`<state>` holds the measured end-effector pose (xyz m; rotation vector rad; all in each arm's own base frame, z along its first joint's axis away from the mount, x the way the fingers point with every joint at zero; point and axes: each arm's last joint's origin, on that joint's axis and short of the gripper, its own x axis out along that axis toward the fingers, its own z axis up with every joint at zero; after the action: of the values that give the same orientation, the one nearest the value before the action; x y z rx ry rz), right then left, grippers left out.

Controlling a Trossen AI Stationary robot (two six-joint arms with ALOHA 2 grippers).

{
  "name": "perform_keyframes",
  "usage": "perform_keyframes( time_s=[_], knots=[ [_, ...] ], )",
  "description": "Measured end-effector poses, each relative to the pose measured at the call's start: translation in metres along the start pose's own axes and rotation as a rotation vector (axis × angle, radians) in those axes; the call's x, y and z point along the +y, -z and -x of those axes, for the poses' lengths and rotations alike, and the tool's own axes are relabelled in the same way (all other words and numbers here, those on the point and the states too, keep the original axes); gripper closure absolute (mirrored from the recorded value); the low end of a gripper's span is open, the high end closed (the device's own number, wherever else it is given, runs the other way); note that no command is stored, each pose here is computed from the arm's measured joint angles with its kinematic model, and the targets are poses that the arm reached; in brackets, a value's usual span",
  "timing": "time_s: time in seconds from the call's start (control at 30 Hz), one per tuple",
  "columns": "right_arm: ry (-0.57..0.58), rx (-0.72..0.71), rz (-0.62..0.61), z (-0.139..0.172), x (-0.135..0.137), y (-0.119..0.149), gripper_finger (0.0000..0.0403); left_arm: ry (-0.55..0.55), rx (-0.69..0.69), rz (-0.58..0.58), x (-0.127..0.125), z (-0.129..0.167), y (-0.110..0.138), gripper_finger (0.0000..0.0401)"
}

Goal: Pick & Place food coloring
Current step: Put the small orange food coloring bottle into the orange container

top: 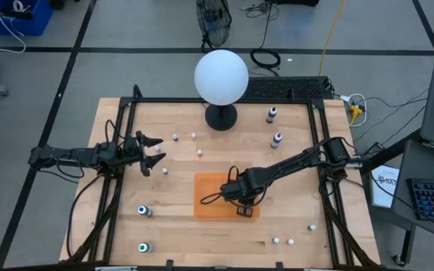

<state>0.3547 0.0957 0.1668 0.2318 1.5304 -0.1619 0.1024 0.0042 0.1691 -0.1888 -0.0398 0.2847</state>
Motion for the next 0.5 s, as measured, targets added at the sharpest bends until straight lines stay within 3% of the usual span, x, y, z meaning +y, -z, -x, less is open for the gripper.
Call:
perform_keyframes(
  time_s=[0.2,0.5],
  knots=[
    [-0.001,-0.002,-0.024,0.001,0.0,0.0,0.0266,0.0,-0.001,0.0,0.0,0.0,0.0,0.0091],
    [-0.035,-0.062,-0.057,0.026,-0.002,0.005,0.0266,0.0,0.0,0.0,0.0,0.0,0.0,0.0091]
  ],
)
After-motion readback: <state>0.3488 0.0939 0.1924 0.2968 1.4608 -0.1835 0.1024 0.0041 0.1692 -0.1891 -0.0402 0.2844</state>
